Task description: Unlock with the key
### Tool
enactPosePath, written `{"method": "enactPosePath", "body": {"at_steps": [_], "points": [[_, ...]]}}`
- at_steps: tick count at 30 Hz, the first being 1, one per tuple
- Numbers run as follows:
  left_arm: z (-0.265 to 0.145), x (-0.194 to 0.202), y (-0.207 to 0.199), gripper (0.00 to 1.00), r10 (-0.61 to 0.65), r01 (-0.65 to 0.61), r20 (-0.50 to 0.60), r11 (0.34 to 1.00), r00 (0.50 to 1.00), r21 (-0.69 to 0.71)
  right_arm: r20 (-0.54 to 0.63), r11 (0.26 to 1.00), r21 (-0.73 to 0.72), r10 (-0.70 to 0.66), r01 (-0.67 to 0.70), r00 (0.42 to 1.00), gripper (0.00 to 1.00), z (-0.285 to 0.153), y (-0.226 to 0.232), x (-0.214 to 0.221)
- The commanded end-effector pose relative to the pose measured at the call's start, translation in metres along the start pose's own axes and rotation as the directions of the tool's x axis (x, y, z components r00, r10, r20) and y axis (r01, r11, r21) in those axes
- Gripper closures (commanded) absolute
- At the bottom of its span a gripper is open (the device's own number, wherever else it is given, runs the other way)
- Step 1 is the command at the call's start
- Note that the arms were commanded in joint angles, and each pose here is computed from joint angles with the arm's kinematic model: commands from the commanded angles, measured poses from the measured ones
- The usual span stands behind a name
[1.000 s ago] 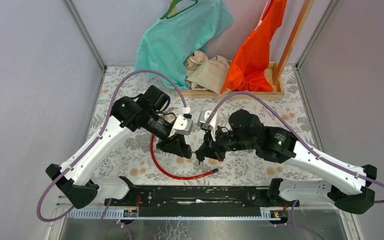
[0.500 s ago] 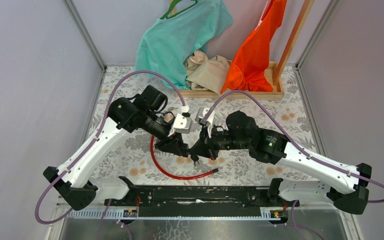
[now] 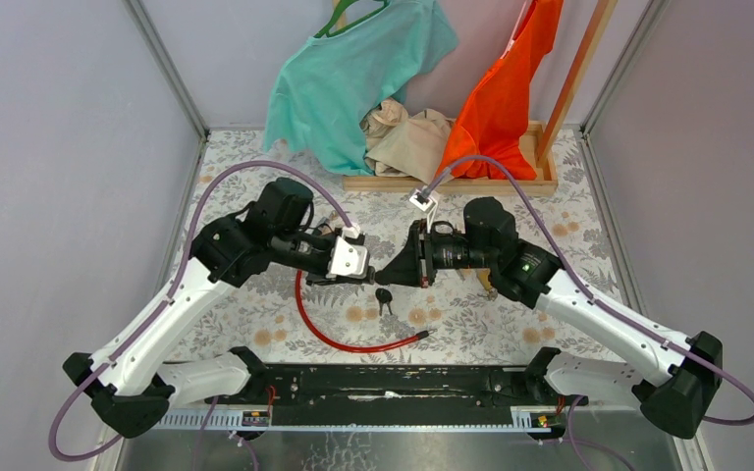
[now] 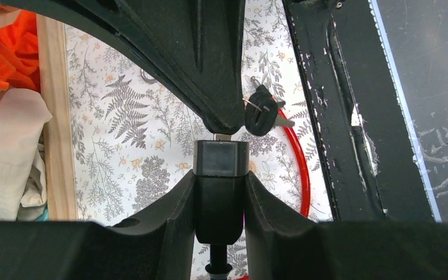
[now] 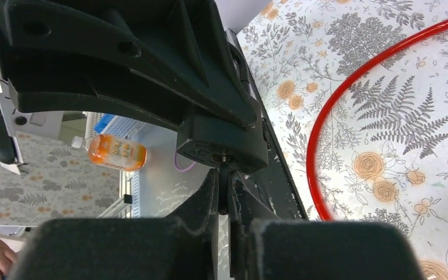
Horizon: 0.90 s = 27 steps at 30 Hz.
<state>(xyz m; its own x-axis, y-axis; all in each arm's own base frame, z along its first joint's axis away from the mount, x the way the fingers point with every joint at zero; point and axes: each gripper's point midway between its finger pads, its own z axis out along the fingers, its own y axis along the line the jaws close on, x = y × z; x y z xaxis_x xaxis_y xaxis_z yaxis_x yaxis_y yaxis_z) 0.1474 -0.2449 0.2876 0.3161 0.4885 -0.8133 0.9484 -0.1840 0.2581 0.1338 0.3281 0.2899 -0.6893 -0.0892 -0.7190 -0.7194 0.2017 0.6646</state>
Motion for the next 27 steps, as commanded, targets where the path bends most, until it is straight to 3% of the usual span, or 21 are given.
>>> {"method": "enactPosePath", "body": {"at_steps": [1, 2, 3, 6, 12, 21, 27], "points": [[-0.003, -0.021, 0.017, 1.0, 0.007, -0.003, 0.064, 0.998, 0.998, -0.064, 0.036, 0.992, -0.025, -0.123, 0.124, 0.992, 0.61, -0.012, 0.017, -0.017], [-0.001, -0.024, 0.011, 1.0, -0.037, 0.039, 0.079, 0.999, 0.996, -0.024, 0.052, 0.987, 0.007, -0.162, 0.162, 0.985, 0.4, -0.015, 0.013, -0.018], [0.001, -0.027, 0.004, 1.0, -0.085, 0.083, 0.093, 0.996, 0.992, 0.021, 0.075, 0.979, 0.024, -0.203, 0.202, 0.976, 0.29, -0.018, 0.011, -0.021], [0.005, -0.035, -0.012, 1.0, -0.209, 0.192, 0.123, 0.972, 0.97, 0.137, 0.135, 0.962, 0.004, -0.27, 0.272, 0.953, 0.15, -0.023, 0.02, -0.029], [0.009, -0.04, -0.007, 1.0, -0.338, 0.316, 0.127, 0.934, 0.932, 0.169, 0.081, 0.964, -0.027, -0.26, 0.263, 0.962, 0.18, -0.015, 0.02, -0.026], [0.007, -0.04, 0.001, 1.0, -0.477, 0.442, 0.142, 0.869, 0.867, 0.222, 0.089, 0.965, -0.061, -0.249, 0.255, 0.964, 0.32, -0.009, 0.02, -0.023], [0.011, -0.039, -0.001, 1.0, -0.512, 0.468, 0.127, 0.843, 0.849, 0.266, 0.105, 0.971, -0.072, -0.219, 0.227, 0.97, 0.51, 0.002, 0.016, -0.029]]}}
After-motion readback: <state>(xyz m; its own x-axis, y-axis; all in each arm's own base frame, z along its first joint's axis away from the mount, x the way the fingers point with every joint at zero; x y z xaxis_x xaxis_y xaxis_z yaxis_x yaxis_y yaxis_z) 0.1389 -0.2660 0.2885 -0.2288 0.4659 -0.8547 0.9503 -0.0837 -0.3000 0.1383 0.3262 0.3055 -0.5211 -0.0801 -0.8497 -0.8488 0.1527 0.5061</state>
